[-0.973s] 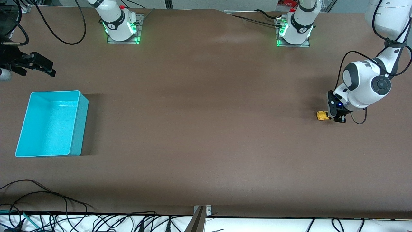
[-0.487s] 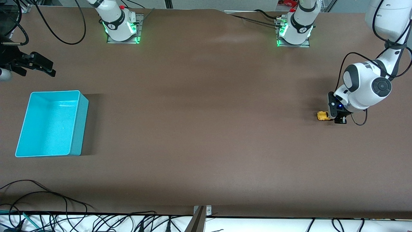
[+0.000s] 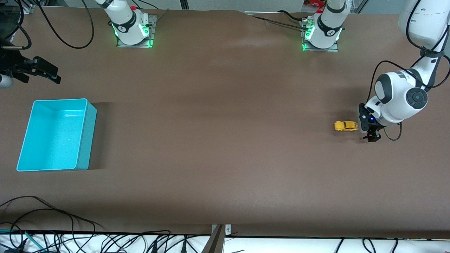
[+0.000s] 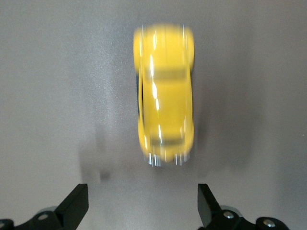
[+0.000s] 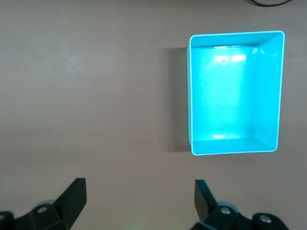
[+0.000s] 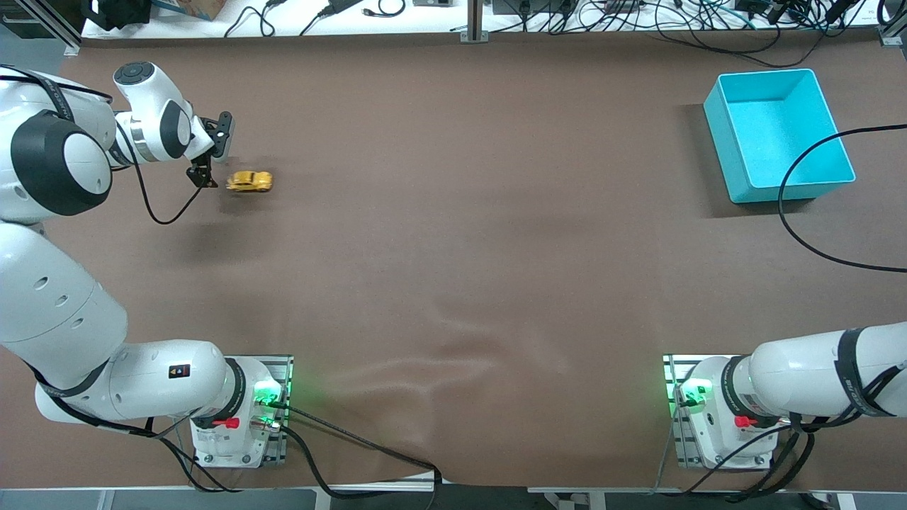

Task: Wind up and store yellow beetle car
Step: 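Release the car and lift the left gripper so it rolls toward the bin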

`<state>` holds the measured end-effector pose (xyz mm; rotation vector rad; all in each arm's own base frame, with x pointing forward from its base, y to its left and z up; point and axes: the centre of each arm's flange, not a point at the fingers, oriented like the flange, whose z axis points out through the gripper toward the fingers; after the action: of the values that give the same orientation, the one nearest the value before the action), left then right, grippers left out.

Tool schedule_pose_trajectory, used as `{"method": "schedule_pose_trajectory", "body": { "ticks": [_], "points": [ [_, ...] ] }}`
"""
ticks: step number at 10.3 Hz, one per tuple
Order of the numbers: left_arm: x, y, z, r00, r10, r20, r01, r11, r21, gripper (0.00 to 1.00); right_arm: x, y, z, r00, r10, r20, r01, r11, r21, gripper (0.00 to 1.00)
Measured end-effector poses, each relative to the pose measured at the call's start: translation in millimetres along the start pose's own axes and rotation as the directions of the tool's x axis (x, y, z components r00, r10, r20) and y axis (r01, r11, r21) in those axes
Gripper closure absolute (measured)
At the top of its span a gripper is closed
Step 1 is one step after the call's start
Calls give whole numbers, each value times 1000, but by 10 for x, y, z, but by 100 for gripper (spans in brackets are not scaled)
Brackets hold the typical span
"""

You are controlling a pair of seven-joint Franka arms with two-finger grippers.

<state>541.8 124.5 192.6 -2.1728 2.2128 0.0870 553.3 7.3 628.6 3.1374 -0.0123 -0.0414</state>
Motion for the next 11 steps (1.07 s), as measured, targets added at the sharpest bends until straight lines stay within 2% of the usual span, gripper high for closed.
{"method": "schedule_pose_trajectory", "body": {
  "ticks": [7,11],
  "points": [
    [-10,-31,-55,1000,-1,1,1,1000,5,0,0,0,0,1000,0,0,0,1000,0,0],
    [-90,-103,-490,1000,-13,11,12,997,77,0,0,0,0,1000,0,0,0,1000,0,0]
  ]
}}
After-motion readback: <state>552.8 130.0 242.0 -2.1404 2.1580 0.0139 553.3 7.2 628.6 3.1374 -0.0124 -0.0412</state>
